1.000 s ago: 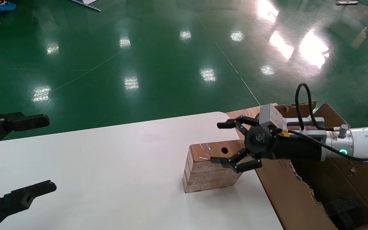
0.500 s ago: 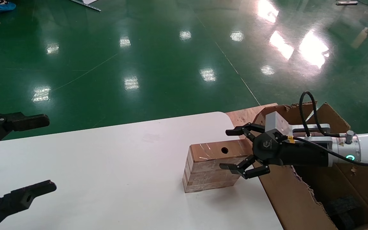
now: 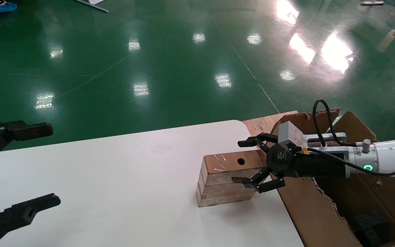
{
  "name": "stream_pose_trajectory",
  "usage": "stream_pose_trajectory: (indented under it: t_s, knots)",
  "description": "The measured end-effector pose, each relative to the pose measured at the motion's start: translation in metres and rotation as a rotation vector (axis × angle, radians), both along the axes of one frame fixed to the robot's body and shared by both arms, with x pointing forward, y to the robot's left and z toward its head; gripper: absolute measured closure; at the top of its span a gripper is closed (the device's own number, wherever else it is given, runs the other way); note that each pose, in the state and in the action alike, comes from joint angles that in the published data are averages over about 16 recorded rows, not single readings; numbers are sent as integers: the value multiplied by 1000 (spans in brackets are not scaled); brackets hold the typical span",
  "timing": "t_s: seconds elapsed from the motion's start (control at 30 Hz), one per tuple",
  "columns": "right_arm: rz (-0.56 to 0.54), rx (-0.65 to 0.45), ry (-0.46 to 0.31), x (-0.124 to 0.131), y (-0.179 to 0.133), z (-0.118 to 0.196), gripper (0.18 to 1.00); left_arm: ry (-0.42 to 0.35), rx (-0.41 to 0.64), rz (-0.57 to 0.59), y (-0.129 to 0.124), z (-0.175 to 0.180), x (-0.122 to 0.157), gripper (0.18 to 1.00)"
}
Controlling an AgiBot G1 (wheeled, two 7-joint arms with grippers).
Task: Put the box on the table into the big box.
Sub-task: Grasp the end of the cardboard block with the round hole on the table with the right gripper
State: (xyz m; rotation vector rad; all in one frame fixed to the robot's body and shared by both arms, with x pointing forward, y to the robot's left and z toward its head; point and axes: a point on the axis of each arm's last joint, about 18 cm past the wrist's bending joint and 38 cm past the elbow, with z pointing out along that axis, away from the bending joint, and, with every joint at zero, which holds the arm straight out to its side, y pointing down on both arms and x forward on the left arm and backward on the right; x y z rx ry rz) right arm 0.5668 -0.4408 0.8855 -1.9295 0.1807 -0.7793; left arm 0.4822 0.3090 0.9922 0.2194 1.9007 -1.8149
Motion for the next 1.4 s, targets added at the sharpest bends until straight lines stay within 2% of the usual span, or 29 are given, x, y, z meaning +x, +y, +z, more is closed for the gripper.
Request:
stream_pose_trajectory:
  t_s: [1.4]
  knots:
    - [6, -17, 13, 3, 1, -3, 196, 0, 0, 0, 0, 0, 0, 184]
